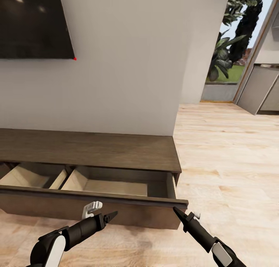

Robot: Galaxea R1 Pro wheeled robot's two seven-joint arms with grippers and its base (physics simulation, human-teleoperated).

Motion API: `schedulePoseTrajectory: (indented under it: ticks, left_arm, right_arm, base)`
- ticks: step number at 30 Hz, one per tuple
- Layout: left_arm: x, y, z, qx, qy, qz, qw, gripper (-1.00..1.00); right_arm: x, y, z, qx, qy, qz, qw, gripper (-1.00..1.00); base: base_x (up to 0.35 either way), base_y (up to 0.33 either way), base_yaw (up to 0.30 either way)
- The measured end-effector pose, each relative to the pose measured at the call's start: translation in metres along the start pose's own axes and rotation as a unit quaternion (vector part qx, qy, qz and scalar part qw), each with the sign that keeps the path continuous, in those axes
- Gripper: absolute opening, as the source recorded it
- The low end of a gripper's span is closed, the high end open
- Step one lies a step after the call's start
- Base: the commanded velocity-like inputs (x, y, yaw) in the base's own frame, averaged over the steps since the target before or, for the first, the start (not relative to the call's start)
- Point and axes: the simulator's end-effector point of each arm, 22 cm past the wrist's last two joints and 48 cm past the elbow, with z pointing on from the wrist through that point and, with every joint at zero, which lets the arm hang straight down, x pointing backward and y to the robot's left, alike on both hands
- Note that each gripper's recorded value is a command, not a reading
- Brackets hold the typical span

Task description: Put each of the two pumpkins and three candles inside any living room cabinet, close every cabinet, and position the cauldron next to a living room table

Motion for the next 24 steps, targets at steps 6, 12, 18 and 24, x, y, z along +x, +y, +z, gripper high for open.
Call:
schedulePoseTrajectory:
  ticks: [6, 12, 18, 24]
  left_arm:
    - [0.0, -0.0001, 0.0001, 0.0, 0.0, 0.0, 1.0, 1.0]
    - [0.0, -0.0006, 0.0003, 0.001, 0.0, 0.001, 1.0, 1.0]
    - [0.0, -0.0005, 0.0003, 0.0, 0.0, 0.001, 1.0, 1.0]
    - [0.0, -0.0007, 0.0004, 0.001, 0.0, 0.0, 1.0, 1.0]
  right_arm:
    - [0.0003, 0.0, 0.0003, 0.0, 0.0, 0.0, 1.0, -1.0]
    - [0.0003, 0.0, 0.0001, 0.0, 0.0, 0.0, 1.0, -1.0]
    - [0.0002, 0.0, 0.0003, 0.0, 0.0, 0.0, 1.0, -1.0]
    - [0.0006, 0.0001, 0.0003, 0.0, 0.001, 0.0, 1.0, -1.0]
  base:
    - [-0.084, 0.0, 0.0]
    - [-0.016, 0.0, 0.0]
    - [-0.023, 0.0, 0.0]
    - [-0.074, 0.0, 0.0]
